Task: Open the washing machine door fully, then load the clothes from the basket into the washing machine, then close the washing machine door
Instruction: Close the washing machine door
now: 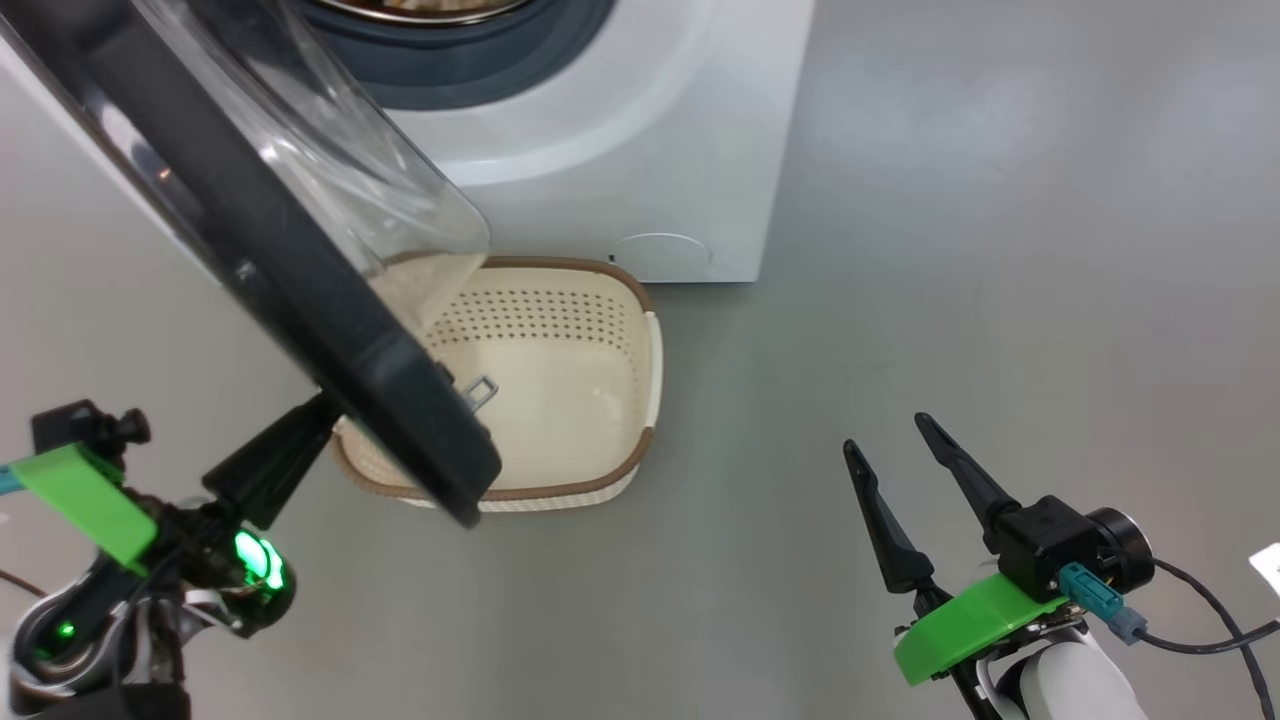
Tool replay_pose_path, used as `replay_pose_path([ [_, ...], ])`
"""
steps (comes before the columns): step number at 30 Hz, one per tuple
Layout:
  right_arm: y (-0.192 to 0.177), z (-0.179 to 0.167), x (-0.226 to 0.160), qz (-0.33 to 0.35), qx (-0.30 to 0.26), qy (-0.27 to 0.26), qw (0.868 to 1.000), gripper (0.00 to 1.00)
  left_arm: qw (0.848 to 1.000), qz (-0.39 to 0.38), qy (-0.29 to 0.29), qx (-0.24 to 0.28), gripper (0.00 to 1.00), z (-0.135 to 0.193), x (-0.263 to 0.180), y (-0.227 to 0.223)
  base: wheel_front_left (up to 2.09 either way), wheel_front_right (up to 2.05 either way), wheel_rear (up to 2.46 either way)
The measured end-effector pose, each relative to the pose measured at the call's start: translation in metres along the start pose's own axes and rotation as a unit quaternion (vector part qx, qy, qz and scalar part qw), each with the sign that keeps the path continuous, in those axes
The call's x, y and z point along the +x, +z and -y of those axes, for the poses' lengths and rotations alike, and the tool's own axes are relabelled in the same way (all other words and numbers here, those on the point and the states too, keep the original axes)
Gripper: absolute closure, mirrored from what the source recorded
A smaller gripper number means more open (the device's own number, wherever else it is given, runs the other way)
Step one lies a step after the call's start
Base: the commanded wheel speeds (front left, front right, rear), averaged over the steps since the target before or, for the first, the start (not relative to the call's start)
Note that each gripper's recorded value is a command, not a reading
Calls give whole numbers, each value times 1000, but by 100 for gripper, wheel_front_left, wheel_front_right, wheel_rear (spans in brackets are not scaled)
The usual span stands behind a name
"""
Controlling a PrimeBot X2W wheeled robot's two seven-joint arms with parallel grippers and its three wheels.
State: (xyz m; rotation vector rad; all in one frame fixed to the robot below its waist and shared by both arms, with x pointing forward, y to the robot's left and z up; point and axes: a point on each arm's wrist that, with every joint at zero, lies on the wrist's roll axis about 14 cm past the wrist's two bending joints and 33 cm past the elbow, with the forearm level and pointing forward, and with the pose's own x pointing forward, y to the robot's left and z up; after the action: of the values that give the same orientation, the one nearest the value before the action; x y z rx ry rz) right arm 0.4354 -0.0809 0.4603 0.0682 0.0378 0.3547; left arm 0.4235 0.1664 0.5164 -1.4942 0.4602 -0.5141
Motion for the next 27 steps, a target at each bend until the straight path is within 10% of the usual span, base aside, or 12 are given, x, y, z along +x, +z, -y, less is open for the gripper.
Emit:
replay_pose_path([
  [27,4,65,-35,2,10,-105,994,0,996,59,-21,-66,100,-12,122,-13,0,0,0],
])
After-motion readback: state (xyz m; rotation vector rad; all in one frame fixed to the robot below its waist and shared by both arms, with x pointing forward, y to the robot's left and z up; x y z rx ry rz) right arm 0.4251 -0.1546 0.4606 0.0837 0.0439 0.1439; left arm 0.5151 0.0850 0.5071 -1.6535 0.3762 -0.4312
